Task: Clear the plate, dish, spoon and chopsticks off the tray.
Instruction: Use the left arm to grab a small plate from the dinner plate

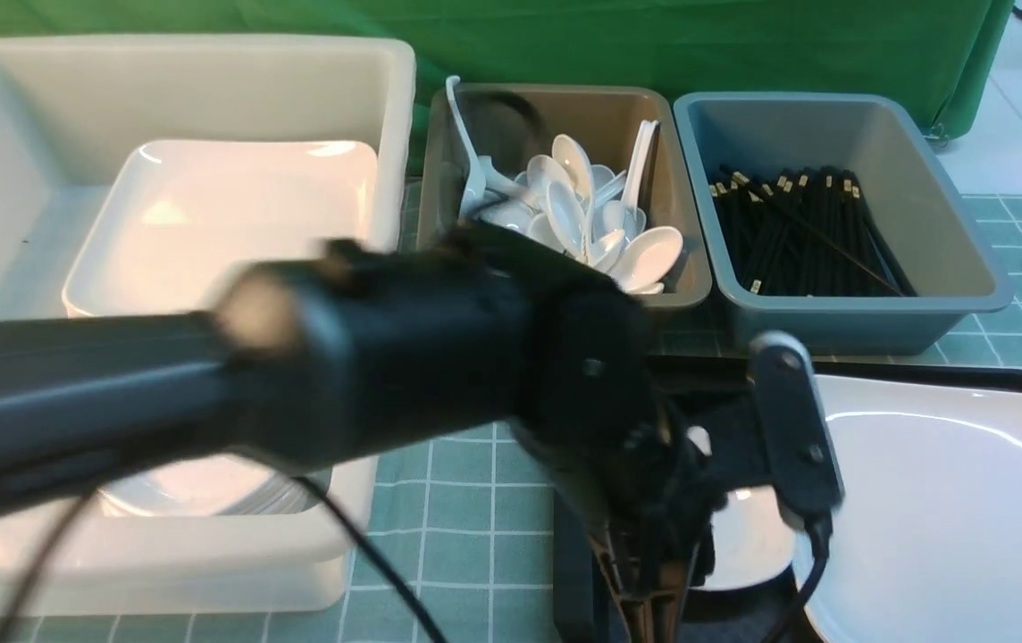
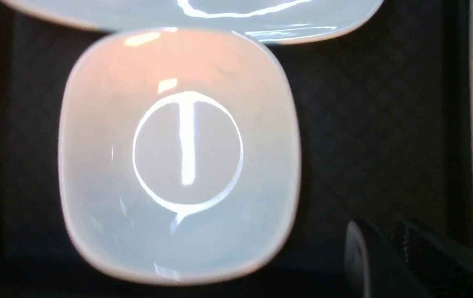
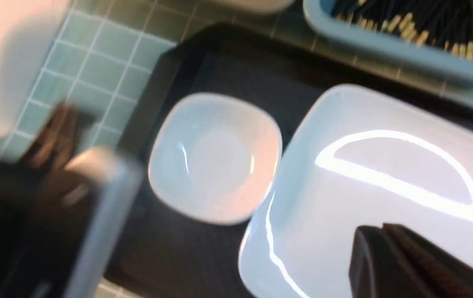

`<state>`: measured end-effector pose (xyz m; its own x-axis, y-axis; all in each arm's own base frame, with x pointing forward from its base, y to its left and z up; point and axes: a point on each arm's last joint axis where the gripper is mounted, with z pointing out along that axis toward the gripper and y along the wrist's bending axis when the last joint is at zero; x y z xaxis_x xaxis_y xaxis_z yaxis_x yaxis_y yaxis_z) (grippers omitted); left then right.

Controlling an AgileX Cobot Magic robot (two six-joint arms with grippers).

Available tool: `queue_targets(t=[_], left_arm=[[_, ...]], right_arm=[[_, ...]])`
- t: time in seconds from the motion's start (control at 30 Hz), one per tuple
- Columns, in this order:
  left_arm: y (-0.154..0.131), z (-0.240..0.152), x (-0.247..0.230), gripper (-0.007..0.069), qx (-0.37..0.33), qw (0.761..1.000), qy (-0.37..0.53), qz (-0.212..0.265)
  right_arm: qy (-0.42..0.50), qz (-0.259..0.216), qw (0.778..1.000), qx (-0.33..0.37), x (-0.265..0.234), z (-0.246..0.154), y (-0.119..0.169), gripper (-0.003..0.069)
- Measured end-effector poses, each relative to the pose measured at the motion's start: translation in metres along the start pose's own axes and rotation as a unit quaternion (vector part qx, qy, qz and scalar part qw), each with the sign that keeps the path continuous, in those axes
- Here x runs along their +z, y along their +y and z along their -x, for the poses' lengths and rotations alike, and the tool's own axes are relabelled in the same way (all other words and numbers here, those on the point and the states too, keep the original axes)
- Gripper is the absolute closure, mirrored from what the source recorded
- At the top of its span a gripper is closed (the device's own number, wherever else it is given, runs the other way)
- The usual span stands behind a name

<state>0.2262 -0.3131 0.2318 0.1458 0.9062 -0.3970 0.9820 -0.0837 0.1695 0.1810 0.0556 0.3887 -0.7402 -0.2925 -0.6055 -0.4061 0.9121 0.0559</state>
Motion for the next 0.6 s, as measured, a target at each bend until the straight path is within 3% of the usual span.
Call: queue_targets(t=[0.1,0.13,0.3,0.47,0.6], left_arm=[[0.003,-0.001,0.016,0.0456,0.035,0.999,0.006,-0.005],[0.005,-0.002,0.028,0.0387,0.054,0.998,0.011,-0.004],[0.012,-0.008,0.049,0.0218,0.09,0.995,0.029,0.02],[0.017,-0.011,0.063,0.0184,0.11,0.992,0.037,0.038],[0.018,-0.015,0.076,0.023,0.12,0.991,0.049,0.037]], right_arm=[[-0.017,-0.007,1.0,-0.002,-0.007,-0.024,0.004,0.0605],[-0.026,-0.009,1.0,-0.004,-0.012,-0.041,0.006,0.0603],[-0.029,-0.009,1.0,-0.005,-0.018,-0.066,0.01,0.0594],[-0.018,-0.007,1.0,-0.006,-0.016,-0.071,0.011,0.0591],[-0.007,-0.005,1.0,-0.007,-0.015,-0.074,0.011,0.0583]])
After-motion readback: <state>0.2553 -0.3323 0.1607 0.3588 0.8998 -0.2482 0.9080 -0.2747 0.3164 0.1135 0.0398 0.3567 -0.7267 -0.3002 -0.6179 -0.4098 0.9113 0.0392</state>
